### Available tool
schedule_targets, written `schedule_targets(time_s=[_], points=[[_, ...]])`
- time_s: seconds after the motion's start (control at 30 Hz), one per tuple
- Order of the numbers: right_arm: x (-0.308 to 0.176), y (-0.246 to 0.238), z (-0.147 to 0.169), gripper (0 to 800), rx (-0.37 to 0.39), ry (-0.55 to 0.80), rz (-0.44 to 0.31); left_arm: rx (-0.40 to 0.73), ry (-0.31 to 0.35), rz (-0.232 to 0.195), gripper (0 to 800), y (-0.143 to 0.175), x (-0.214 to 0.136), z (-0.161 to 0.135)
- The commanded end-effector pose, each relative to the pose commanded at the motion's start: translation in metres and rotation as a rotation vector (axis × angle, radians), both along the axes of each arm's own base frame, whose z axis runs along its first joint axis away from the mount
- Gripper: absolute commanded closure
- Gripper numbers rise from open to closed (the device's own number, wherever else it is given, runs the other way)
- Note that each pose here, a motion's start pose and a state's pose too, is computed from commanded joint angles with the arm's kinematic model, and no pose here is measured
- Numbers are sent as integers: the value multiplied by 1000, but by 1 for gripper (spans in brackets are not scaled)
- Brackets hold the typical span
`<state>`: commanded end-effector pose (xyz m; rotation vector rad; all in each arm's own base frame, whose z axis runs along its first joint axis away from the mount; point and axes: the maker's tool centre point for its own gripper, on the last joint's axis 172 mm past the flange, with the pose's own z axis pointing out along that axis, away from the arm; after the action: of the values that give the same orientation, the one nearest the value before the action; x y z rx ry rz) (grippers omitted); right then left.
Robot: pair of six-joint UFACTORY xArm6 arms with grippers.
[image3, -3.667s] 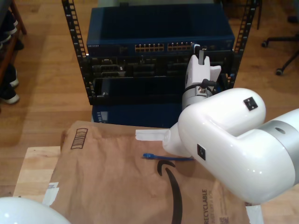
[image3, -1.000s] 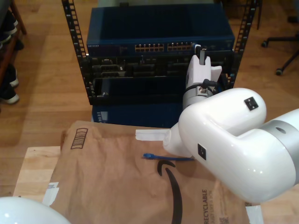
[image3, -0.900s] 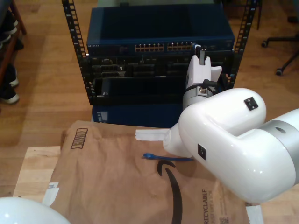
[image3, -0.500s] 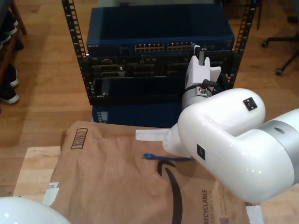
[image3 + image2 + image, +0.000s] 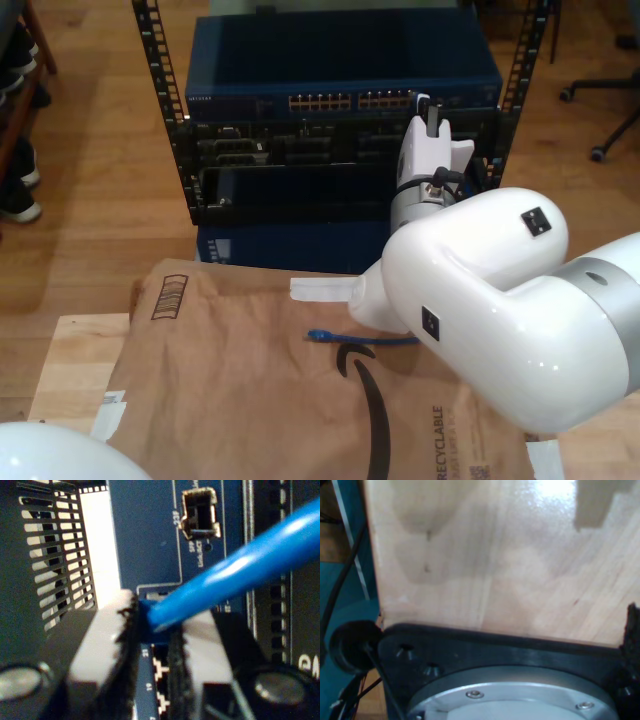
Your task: Grab the cable and plug it in
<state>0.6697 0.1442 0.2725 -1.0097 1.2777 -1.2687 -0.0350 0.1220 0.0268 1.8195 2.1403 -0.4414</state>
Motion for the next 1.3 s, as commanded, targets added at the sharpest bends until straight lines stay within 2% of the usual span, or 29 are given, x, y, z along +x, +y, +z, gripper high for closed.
schedule_targets(time_s=[1.3], points=[[3, 5, 2, 800, 7, 4, 10, 2, 0, -2, 0, 0, 0, 0]])
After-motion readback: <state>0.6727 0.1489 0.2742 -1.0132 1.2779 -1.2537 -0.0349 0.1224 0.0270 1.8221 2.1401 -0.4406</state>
